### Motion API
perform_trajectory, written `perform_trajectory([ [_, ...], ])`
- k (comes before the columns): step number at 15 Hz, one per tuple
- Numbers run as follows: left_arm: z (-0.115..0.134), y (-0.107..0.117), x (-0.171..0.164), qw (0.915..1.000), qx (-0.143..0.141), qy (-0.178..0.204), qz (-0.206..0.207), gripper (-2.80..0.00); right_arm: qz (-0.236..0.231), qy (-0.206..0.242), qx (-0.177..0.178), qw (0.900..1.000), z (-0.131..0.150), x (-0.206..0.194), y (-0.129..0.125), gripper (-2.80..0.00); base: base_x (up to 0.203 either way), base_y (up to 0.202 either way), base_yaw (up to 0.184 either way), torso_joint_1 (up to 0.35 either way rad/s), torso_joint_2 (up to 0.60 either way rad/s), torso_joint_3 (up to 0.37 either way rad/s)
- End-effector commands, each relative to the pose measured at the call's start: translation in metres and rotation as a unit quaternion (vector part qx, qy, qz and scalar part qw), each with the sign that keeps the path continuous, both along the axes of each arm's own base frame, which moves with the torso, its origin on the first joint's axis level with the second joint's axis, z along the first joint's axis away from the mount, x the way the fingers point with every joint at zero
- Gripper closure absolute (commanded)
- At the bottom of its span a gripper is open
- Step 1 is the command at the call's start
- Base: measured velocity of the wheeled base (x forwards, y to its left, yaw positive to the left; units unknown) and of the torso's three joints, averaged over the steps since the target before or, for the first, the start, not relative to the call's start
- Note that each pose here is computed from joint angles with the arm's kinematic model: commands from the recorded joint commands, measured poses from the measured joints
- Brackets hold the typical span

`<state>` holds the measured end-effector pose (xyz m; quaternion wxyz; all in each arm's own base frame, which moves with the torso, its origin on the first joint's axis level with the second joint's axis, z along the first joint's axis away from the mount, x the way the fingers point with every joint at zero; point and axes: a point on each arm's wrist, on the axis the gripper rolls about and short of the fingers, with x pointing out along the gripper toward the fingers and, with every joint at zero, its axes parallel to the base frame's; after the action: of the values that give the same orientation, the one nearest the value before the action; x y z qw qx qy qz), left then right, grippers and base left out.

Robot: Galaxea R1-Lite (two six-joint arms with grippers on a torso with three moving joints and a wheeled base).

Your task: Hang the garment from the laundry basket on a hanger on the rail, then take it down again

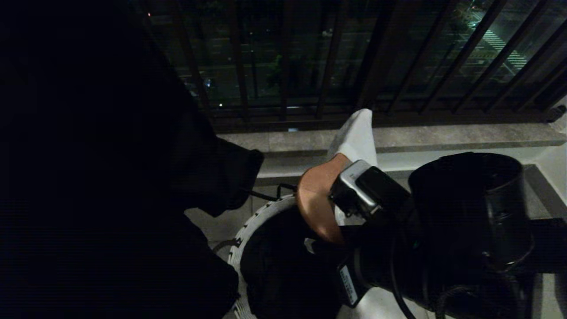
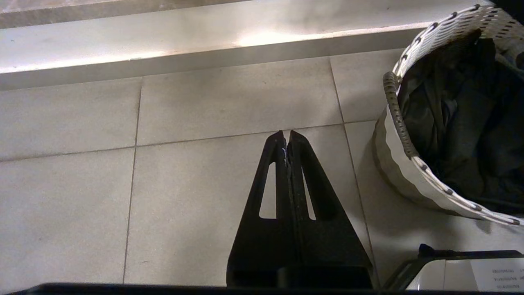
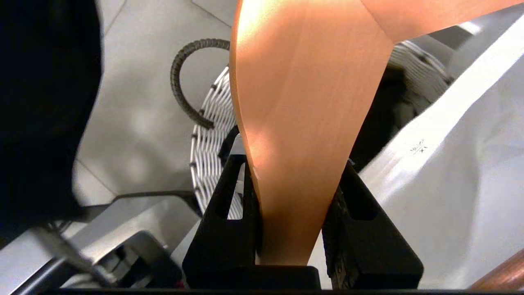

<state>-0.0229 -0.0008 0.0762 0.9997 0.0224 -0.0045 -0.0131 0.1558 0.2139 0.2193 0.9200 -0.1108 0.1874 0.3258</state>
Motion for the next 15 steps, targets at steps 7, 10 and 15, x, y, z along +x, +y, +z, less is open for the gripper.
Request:
perform_trajectory([
  [7,-0.001,0.000,0.000,1.0000,0.000,0.001,0.000,0.00,-0.008,-0.015,0.053,0.998,0.050,-0.050,-0.074,0.00,0.000,0.000,0.000,0.000,0.00,0.000],
  [10,-0.001,0.000,0.000,1.0000,0.000,0.001,0.000,0.00,0.002,-0.006,0.071,0.997,0.063,-0.061,-0.103,0.00,0.000,0.000,0.000,0.000,0.00,0.000],
  [15,-0.001,0.000,0.000,1.0000,0.000,0.001,0.000,0.00,0.021,0.043,0.133,0.990,0.087,-0.070,-0.137,0.00,0.000,0.000,0.000,0.000,0.00,0.000],
])
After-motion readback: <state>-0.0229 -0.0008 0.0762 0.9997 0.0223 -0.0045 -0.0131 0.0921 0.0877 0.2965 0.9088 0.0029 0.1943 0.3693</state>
